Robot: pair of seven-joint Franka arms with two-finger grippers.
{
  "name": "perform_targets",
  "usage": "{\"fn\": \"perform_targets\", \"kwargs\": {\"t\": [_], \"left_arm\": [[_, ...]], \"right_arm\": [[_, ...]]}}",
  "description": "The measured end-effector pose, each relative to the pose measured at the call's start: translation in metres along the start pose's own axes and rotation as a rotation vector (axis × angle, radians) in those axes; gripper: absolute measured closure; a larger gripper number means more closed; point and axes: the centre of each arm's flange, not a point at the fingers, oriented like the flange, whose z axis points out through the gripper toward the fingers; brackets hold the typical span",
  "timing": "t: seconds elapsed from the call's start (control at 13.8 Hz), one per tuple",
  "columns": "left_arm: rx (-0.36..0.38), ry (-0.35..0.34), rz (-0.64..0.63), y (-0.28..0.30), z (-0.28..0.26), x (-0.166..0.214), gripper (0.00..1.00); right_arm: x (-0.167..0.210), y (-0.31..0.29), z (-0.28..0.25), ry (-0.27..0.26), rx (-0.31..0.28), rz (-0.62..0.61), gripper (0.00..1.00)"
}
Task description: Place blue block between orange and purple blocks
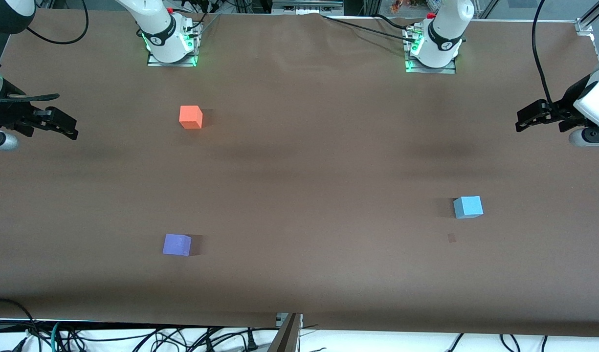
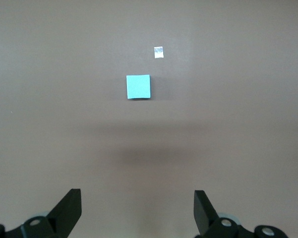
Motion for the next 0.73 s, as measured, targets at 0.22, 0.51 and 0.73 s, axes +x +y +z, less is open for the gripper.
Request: {"fn": "perform_targets", "kwargs": {"t": [0.22, 0.51, 0.73], "left_arm": [[-0.001, -0.003, -0.010, -0.0056, 0.0016, 0.0010, 0.00], [-0.001, -0.003, -0.012, -0.0069, 0.0019, 0.0012, 0.00], [-0.001, -0.003, -0.012, -0.0069, 0.0019, 0.0012, 0.00]], "right_arm": [[0.0000, 0.0001, 0.0000, 0.000, 0.000, 0.000, 0.00], [0.0000, 0.0001, 0.0000, 0.000, 0.000, 0.000, 0.00], [0.0000, 0.0002, 0.0000, 0.000, 0.000, 0.000, 0.00]]}}
